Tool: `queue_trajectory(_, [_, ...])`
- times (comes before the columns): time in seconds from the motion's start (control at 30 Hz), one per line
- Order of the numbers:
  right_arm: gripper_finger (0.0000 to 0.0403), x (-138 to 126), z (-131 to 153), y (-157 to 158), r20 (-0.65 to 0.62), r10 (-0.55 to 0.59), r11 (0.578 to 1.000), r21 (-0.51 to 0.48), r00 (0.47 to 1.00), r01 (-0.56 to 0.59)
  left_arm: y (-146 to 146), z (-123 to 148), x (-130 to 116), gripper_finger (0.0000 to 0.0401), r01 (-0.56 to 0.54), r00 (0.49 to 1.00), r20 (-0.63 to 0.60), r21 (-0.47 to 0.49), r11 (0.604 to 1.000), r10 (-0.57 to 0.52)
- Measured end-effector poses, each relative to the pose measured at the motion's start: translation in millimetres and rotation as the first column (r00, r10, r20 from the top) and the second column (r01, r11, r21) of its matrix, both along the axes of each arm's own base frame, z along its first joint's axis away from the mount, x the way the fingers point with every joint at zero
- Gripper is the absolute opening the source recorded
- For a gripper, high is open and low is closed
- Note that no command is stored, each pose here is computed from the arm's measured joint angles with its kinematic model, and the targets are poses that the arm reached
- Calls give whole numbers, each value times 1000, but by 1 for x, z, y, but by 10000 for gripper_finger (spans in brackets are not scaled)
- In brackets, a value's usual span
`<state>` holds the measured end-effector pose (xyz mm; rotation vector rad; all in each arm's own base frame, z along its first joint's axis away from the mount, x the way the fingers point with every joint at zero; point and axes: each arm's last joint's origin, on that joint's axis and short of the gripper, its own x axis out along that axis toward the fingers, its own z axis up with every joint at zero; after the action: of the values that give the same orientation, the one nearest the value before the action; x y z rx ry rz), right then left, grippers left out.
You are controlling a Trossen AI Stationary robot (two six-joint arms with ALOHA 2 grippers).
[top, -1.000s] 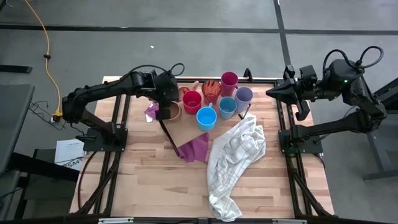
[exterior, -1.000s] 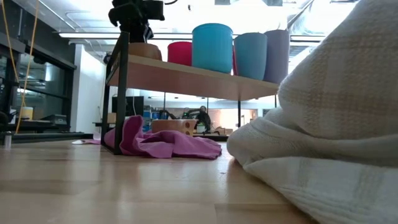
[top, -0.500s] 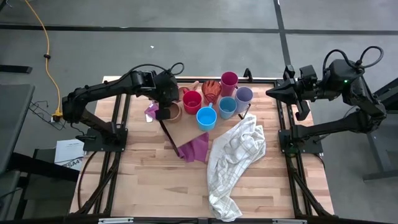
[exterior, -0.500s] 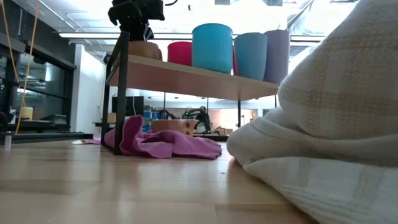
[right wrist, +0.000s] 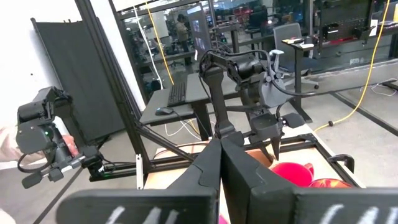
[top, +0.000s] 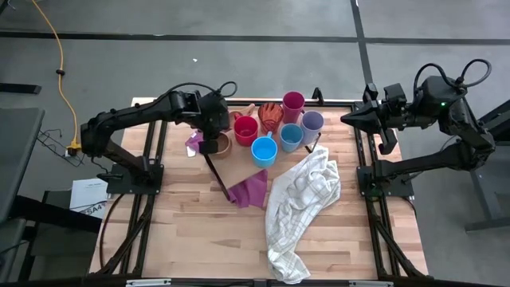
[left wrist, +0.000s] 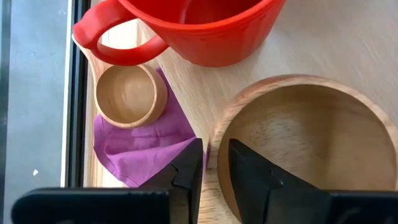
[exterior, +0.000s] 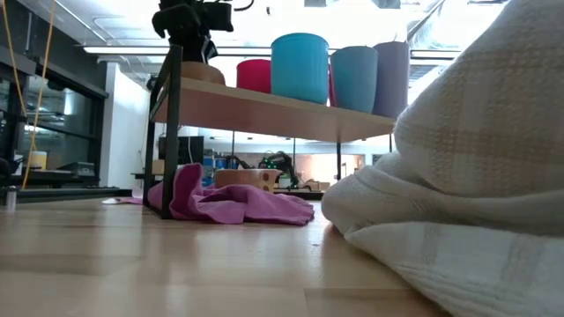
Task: Stack small to large cups/mugs on shelf
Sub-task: Put the brown mug on the shelf
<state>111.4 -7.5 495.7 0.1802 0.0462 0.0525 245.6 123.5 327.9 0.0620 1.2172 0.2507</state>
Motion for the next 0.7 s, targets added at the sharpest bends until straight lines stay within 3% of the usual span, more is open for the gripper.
queue_trajectory(0.7, [0,0,0,0,-1,0,1000,-7,1000,0,1,1,3,69,10,999,40,-1,1000,-10])
